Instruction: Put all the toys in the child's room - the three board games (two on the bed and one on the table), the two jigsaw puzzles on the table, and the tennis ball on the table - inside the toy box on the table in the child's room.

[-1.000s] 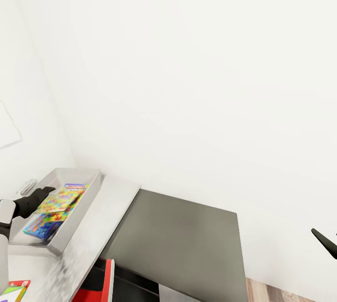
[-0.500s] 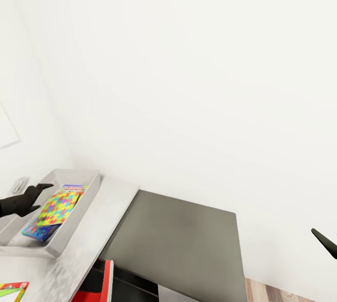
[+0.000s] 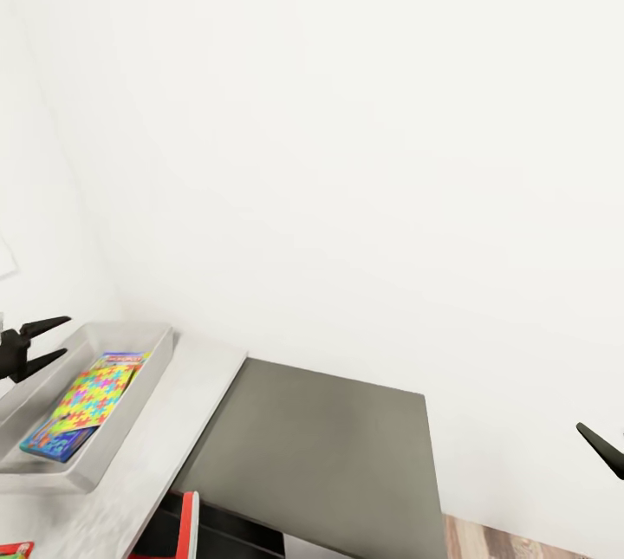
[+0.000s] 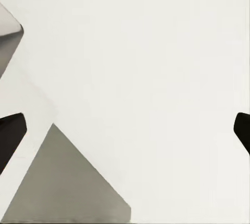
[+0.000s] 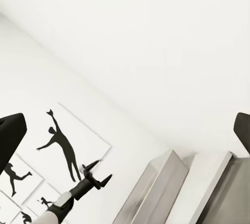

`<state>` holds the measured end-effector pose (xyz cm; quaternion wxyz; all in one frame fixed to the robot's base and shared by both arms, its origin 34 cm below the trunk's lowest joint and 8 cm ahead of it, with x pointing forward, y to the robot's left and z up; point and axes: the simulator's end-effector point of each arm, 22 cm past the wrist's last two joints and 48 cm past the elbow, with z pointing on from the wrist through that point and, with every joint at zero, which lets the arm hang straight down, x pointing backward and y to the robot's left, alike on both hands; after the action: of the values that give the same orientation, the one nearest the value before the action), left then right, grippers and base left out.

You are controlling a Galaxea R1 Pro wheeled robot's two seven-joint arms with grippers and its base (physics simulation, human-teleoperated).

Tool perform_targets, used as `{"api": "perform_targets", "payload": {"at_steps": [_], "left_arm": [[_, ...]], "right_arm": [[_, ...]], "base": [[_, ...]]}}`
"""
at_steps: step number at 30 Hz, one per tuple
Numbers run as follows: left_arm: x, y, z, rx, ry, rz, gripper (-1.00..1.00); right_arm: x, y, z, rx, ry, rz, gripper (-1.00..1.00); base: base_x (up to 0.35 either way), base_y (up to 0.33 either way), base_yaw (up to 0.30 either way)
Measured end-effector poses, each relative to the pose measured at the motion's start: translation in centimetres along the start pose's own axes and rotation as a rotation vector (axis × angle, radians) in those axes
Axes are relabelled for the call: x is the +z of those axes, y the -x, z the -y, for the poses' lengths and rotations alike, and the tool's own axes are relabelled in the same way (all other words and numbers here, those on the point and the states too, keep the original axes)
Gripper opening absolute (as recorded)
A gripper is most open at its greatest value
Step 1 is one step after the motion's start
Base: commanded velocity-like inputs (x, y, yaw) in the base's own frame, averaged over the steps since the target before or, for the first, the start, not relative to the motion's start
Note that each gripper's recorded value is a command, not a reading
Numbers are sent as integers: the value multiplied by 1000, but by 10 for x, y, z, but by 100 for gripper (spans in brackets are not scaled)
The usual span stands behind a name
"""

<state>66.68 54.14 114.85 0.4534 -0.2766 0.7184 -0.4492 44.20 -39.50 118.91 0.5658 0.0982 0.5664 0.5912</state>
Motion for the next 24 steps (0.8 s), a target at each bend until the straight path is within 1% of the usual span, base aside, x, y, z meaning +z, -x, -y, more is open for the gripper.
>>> {"api": "perform_targets", "payload": {"at_steps": [1, 2, 3, 6, 10, 12, 13, 15, 16, 18, 24], "left_arm": [[-6, -5, 5, 3, -39, -16, 100], [-9, -8, 7, 4, -60, -23, 100], [-15, -14, 10, 2, -94, -37, 100], [-25, -24, 10, 4, -136, -49, 100], [-46, -48, 0, 34, -200, -61, 100], [-54, -56, 2, 43, -239, -68, 100], [-56, -60, 8, 54, -268, -77, 100], [-58, -64, 14, 68, -292, -90, 100], [-57, -71, 20, 84, -313, -116, 100], [-55, -79, 24, 97, -325, -145, 100], [-54, -85, 26, 105, -331, -165, 100]], "right_arm": [[0, 0, -1, -1, 1, 1, 100], [0, 0, -1, -2, 2, 1, 100], [0, 1, -2, -3, 3, 1, 100], [0, 1, -3, -5, 7, 3, 100], [0, 1, -4, -7, 9, 4, 100], [-1, 1, -4, -7, 8, 5, 100], [-1, 1, -4, -8, 7, 5, 100], [-1, 1, -4, -7, 6, 5, 100], [0, 1, -3, -7, 5, 5, 100], [0, 0, -3, -10, 2, 1, 100], [0, -4, 2, -18, -17, -15, 100]], "base": [[0, 0, -111], [0, 0, -111], [0, 0, -111], [0, 0, -108], [0, 0, -52], [0, 0, -15], [0, 0, -10], [0, 0, -6], [0, 0, -3], [0, 0, -1], [0, 0, 0]]}}
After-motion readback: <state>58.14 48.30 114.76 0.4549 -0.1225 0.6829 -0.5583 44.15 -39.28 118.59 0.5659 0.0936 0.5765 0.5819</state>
